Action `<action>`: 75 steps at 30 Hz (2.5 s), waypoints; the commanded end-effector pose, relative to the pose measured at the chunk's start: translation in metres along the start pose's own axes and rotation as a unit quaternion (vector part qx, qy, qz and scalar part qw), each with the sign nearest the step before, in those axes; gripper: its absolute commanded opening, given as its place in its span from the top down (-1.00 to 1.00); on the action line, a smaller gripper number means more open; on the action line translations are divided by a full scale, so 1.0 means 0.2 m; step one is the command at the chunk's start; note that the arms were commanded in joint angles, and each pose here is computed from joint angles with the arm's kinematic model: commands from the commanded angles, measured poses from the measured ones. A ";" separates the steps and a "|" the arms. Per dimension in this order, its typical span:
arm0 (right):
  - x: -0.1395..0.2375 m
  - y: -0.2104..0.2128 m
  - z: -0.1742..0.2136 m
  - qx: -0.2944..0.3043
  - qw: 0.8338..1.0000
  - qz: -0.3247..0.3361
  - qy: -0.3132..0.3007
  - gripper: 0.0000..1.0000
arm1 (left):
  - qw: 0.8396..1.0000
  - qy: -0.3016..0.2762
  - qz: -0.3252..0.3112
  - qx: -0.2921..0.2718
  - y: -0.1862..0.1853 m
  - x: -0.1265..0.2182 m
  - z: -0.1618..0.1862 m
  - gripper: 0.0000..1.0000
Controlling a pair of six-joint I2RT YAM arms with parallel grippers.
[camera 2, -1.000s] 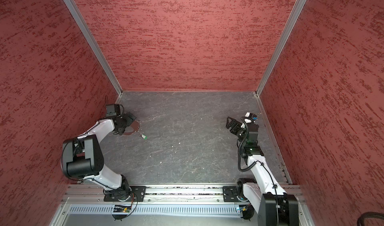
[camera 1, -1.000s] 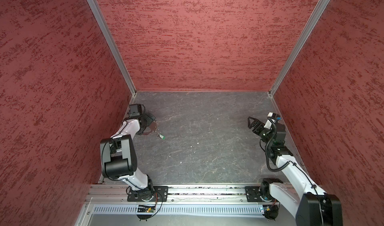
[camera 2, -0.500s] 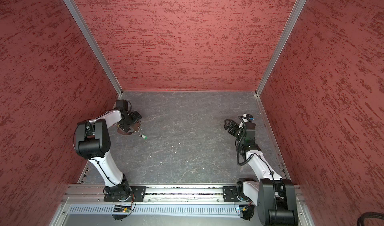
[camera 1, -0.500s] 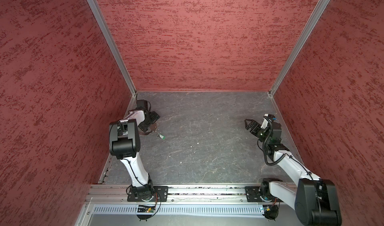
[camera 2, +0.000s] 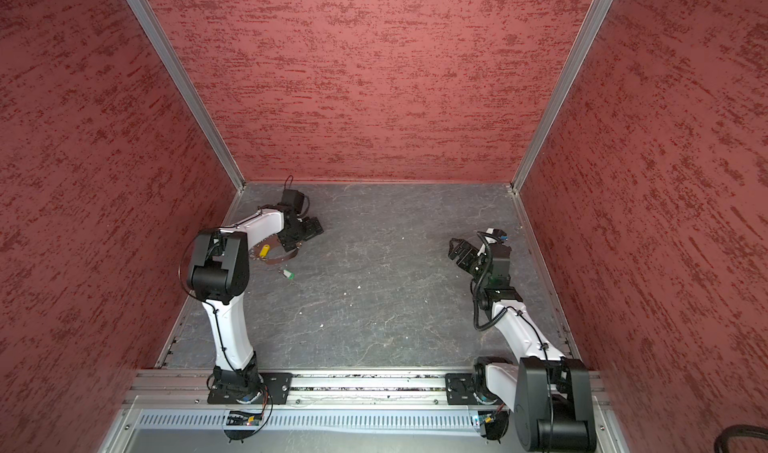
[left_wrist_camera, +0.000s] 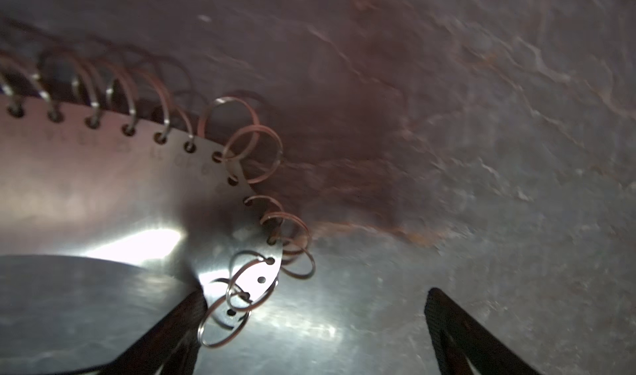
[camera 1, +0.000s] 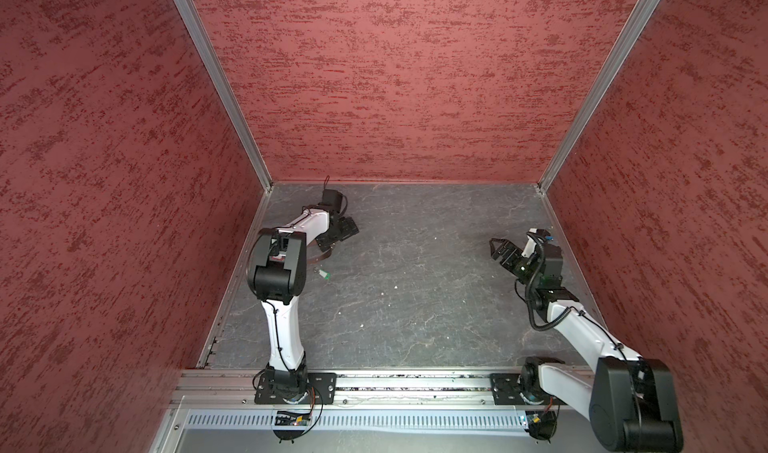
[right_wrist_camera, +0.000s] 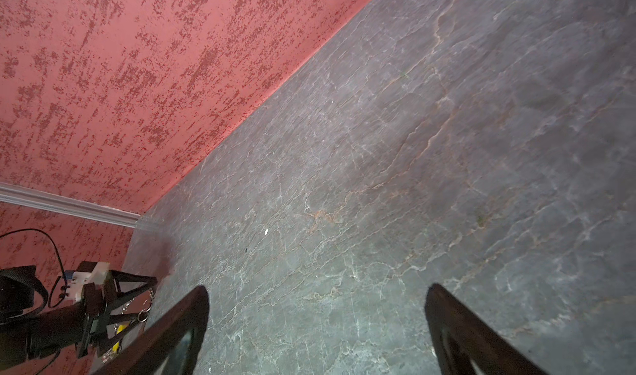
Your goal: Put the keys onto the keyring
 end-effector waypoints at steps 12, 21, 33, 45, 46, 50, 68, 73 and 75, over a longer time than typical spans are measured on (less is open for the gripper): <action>0.19 0.02 -0.10 -0.017 0.996 0.062 -0.059 -0.98 | 0.973 0.072 0.078 -0.205 -0.75 -0.04 0.59 -0.99; 0.26 0.05 -0.11 -0.027 0.996 0.063 -0.065 -0.98 | 0.950 0.093 0.103 -0.278 -0.79 0.09 1.03 -0.99; 0.15 0.10 -0.08 -0.035 0.998 0.043 -0.011 -0.98 | 0.975 0.007 0.114 -0.191 -0.36 0.45 0.91 -0.99; -0.08 0.30 0.24 -0.019 0.993 -0.013 0.119 -0.88 | 0.975 0.043 0.184 -0.119 -0.57 0.37 0.88 -0.86; -0.09 0.32 0.29 -0.017 0.990 -0.020 0.138 -0.83 | 0.975 0.042 0.187 -0.112 -0.56 0.36 0.88 -0.80; -0.15 0.40 0.50 -0.013 0.978 -0.043 0.203 -0.77 | 0.976 0.017 0.197 -0.087 -0.49 0.35 0.82 -0.62; -0.16 0.53 1.14 0.039 0.936 -0.044 0.346 -0.67 | 0.968 0.038 0.225 -0.102 -0.52 0.30 0.84 -0.33; -0.13 0.58 1.15 0.058 0.941 -0.050 0.331 -0.58 | 0.969 0.051 0.226 -0.087 -0.52 0.21 0.83 -0.33; -0.11 0.63 1.13 0.073 0.943 -0.061 0.318 -0.57 | 0.968 0.050 0.231 -0.088 -0.52 0.19 0.83 -0.33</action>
Point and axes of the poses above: each gripper's point midway between its finger pads, its own x axis back along the fingers, its own y axis along the line the jaws close on, z = x × y, the point moved 6 cm from there along x, back along the fingers, and after that the axes turned 5 degrees about -x, right-handed, at the moved point
